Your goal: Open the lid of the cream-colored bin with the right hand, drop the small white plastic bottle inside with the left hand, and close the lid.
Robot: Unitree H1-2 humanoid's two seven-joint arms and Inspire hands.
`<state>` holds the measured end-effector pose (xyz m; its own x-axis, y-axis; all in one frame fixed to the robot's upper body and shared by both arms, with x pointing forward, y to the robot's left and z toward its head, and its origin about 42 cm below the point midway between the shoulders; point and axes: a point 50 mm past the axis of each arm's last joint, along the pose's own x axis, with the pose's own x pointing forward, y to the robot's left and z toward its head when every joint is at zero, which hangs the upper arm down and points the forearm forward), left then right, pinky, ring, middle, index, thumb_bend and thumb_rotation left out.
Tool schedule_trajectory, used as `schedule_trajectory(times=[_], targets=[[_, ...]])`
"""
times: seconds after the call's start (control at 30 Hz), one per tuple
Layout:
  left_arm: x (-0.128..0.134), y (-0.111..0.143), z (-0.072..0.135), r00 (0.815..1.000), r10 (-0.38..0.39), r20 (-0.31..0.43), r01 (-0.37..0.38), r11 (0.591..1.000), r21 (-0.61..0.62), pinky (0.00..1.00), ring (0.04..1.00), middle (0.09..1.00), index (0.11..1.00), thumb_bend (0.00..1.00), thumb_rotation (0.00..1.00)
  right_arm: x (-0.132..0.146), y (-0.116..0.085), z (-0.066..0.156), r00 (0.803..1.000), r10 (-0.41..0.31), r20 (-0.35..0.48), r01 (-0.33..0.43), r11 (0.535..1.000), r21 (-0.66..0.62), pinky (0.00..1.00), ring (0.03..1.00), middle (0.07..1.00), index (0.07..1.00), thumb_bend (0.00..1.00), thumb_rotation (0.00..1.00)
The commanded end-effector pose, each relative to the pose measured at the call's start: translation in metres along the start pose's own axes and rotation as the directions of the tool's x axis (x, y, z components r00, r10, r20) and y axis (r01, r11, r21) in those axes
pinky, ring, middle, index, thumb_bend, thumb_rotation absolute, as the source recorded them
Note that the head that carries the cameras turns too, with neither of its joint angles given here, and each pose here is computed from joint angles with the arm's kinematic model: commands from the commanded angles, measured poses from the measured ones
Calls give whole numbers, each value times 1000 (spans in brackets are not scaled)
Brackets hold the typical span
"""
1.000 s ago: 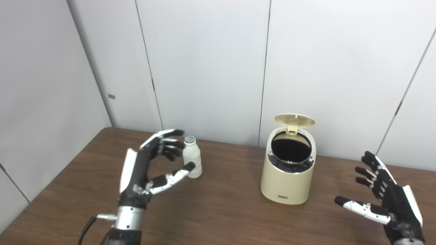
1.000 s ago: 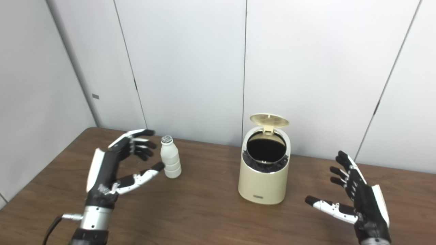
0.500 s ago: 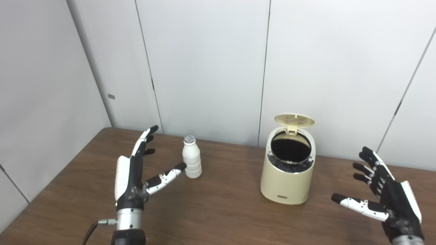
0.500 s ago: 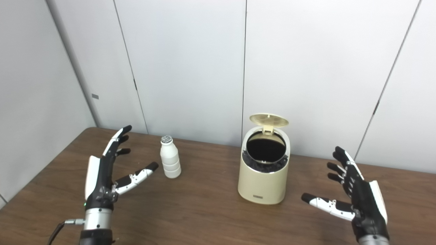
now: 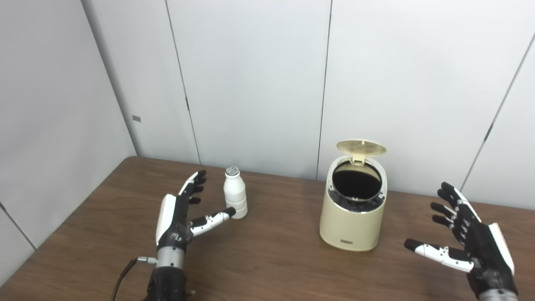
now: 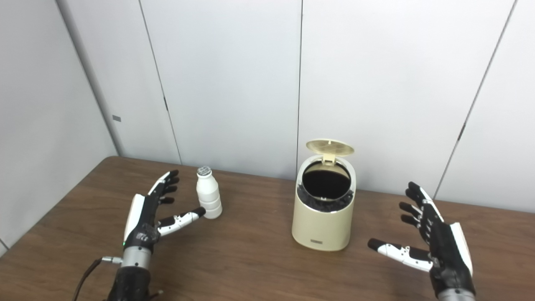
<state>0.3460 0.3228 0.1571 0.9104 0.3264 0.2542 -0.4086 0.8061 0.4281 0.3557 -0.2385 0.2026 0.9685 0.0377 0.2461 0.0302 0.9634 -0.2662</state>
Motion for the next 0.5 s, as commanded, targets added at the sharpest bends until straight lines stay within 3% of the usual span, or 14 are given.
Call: schedule_trajectory(times=[0.0, 0.47], targets=[[20, 6, 16, 996, 49, 73, -47, 999, -17, 712, 801, 836, 884, 858, 264, 6, -2, 19, 997, -11, 73, 11, 1000, 5, 789, 843, 916, 919, 738, 52], [32, -11, 2, 999, 35, 40, -36, 999, 21, 696, 778, 820, 873, 868, 268, 3, -2, 20, 998, -2, 67, 2, 1000, -2, 783, 835, 912, 917, 740, 42]])
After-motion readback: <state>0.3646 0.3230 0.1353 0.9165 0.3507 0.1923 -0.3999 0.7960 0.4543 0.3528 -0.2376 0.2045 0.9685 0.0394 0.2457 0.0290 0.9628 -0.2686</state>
